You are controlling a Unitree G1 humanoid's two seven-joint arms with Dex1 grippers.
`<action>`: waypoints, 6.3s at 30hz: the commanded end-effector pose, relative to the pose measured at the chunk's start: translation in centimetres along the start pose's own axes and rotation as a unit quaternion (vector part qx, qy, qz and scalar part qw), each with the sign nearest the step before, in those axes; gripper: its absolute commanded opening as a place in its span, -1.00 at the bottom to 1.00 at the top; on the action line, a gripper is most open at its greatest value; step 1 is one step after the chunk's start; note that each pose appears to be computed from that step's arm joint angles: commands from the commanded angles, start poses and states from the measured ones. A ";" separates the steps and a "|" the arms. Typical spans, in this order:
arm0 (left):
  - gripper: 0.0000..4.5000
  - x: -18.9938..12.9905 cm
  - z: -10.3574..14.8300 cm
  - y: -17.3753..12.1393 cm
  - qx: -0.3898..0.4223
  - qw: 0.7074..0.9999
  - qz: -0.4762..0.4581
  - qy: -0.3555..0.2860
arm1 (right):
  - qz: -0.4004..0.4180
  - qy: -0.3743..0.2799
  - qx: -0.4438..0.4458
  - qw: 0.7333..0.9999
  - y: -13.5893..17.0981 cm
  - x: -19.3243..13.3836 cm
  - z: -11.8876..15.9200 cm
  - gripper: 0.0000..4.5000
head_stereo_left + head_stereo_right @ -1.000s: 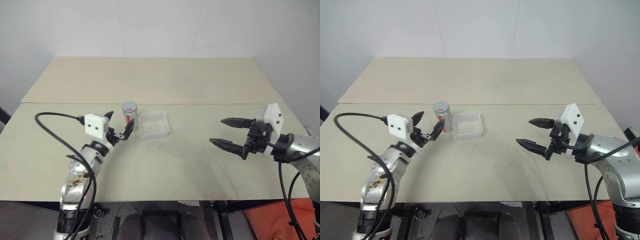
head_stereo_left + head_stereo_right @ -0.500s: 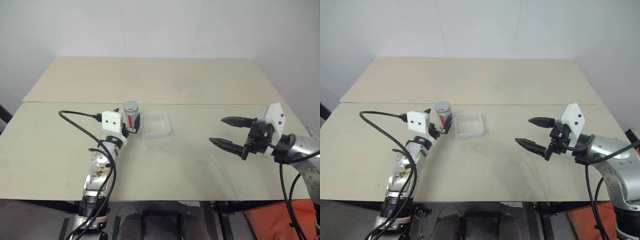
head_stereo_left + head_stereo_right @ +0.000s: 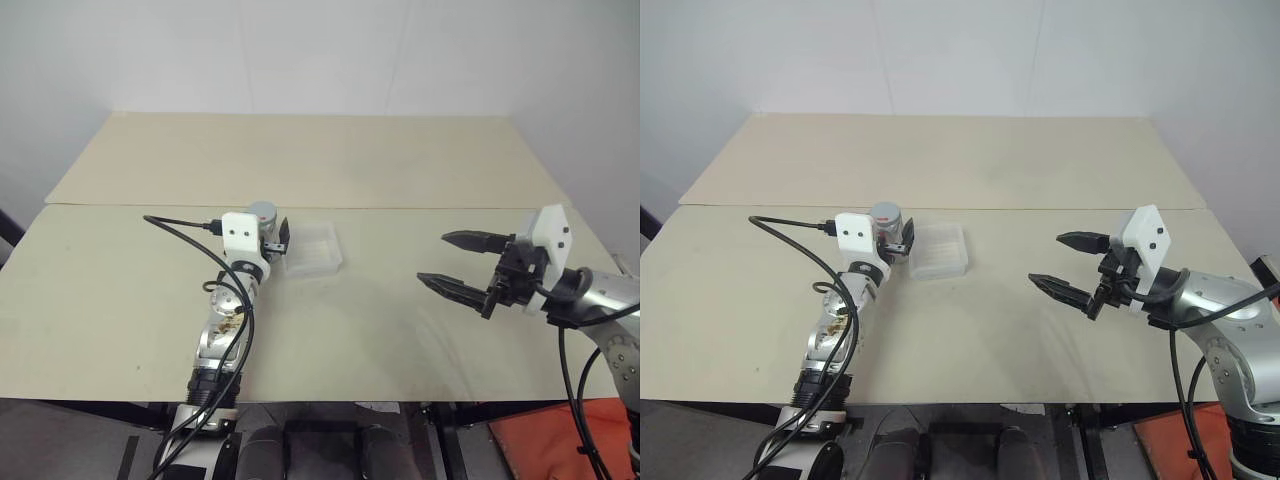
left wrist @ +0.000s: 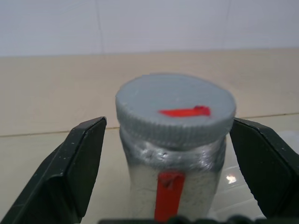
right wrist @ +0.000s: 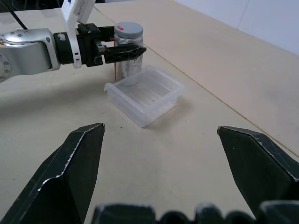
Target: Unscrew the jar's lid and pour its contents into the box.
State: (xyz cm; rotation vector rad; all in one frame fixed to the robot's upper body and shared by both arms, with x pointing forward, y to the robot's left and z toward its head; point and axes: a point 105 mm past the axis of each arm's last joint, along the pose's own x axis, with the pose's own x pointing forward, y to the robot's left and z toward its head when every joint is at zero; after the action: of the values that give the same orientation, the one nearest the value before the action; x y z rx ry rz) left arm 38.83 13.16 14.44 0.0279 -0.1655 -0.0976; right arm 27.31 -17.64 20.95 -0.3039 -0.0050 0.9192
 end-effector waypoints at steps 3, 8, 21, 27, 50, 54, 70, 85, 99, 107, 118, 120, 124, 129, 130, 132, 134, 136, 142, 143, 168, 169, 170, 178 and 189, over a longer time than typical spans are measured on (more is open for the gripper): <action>0.98 0.4 1.6 -0.3 0.001 1.000 0.000 -0.031 | -0.013 -0.025 -0.021 0.999 -0.1 -0.5 1.6 1.00; 0.59 0.5 1.4 -0.5 0.000 1.000 -0.002 -0.029 | -0.016 -0.028 -0.020 0.999 -0.1 -0.5 1.7 1.00; 0.00 -0.2 3.3 0.7 0.058 0.996 -0.047 -0.048 | -0.005 -0.059 -0.011 0.998 1.1 0.5 2.5 1.00; 0.00 -3.5 6.0 3.6 0.115 0.971 -0.207 -0.019 | 0.018 -0.094 -0.003 0.995 2.0 1.9 3.7 1.00; 0.00 -6.1 7.7 -7.5 -0.021 0.771 -0.637 -0.023 | 0.158 -0.086 -0.049 0.983 5.3 9.0 7.4 1.00; 0.00 -6.0 7.7 -7.8 -0.020 0.764 -0.644 -0.027 | 0.148 -0.078 -0.044 0.985 5.0 9.6 7.1 1.00; 0.00 -6.4 7.7 -7.9 -0.004 0.757 -0.653 -0.037 | 0.163 -0.069 -0.003 0.984 4.8 10.1 6.9 0.28; 0.00 -8.6 9.7 -8.0 -0.013 0.661 -0.747 -0.065 | 0.326 -0.128 -0.041 0.936 5.8 9.4 7.3 0.22; 0.00 -10.6 9.4 -9.5 0.003 0.570 -0.820 -0.059 | 0.492 -0.123 -0.083 0.858 5.8 11.2 5.9 0.22; 0.00 -10.2 9.0 -8.5 0.005 0.598 -0.800 -0.051 | 0.442 -0.147 -0.090 0.880 4.8 11.0 6.7 0.98; 0.00 -7.9 8.0 -5.1 0.004 0.724 -0.688 -0.041 | 0.267 -0.192 -0.084 0.941 4.9 7.1 8.8 0.98; 0.00 -7.6 8.0 -5.2 0.001 0.736 -0.676 -0.045 | 0.229 -0.174 -0.083 0.954 5.0 7.6 8.8 0.98; 0.00 -7.0 8.0 -5.8 0.002 0.746 -0.664 -0.049 | 0.169 -0.144 -0.070 0.973 5.5 9.3 8.6 0.98; 0.00 -6.9 8.1 -6.2 0.003 0.745 -0.665 -0.053 | 0.136 -0.155 -0.054 0.977 6.2 10.6 9.1 0.98; 0.00 -6.8 8.1 -6.2 0.003 0.745 -0.665 -0.053 | 0.133 -0.155 -0.053 0.978 6.3 10.8 9.1 0.98; 0.00 -6.8 8.2 -6.2 0.004 0.745 -0.665 -0.054 | 0.126 -0.151 -0.049 0.979 6.4 11.2 9.0 0.98; 0.00 -6.7 8.2 -6.2 0.004 0.745 -0.665 -0.054 | 0.119 -0.144 -0.051 0.981 6.4 11.6 8.8 0.98; 0.00 -6.7 8.2 -6.1 0.005 0.745 -0.665 -0.054 | 0.111 -0.137 -0.048 0.983 6.2 11.9 8.6 0.98; 0.00 -6.7 8.4 -5.9 0.005 0.747 -0.663 -0.055 | 0.073 -0.113 -0.040 0.990 4.4 11.8 7.4 0.98; 0.00 -6.7 8.4 -5.8 0.006 0.747 -0.663 -0.054 | 0.067 -0.110 -0.039 0.991 4.1 11.7 7.3 0.98; 0.00 -7.7 8.0 -4.2 0.012 0.742 -0.670 -0.031 | 0.049 -0.094 -0.048 0.993 1.1 7.3 6.0 0.98; 0.00 -7.6 8.0 -4.2 0.012 0.743 -0.668 -0.032 | 0.053 -0.096 -0.049 0.993 1.2 7.2 6.1 0.98; 0.00 -7.4 8.0 -4.3 0.013 0.745 -0.666 -0.034 | 0.062 -0.104 -0.051 0.991 1.5 7.1 6.4 0.98; 0.00 -5.6 7.8 -6.0 0.015 0.758 -0.651 -0.049 | 0.135 -0.146 -0.065 0.978 5.4 8.1 9.1 0.98; 0.00 -5.2 8.3 -6.7 0.011 0.754 -0.654 -0.064 | 0.095 -0.110 -0.094 0.985 5.4 11.8 8.7 0.98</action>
State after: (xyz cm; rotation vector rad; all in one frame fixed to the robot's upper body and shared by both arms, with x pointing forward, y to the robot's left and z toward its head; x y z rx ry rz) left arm 31.91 6.98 20.15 0.1268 -0.1959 -1.5172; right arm 29.12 -3.09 25.48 -0.3580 -0.2270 1.1616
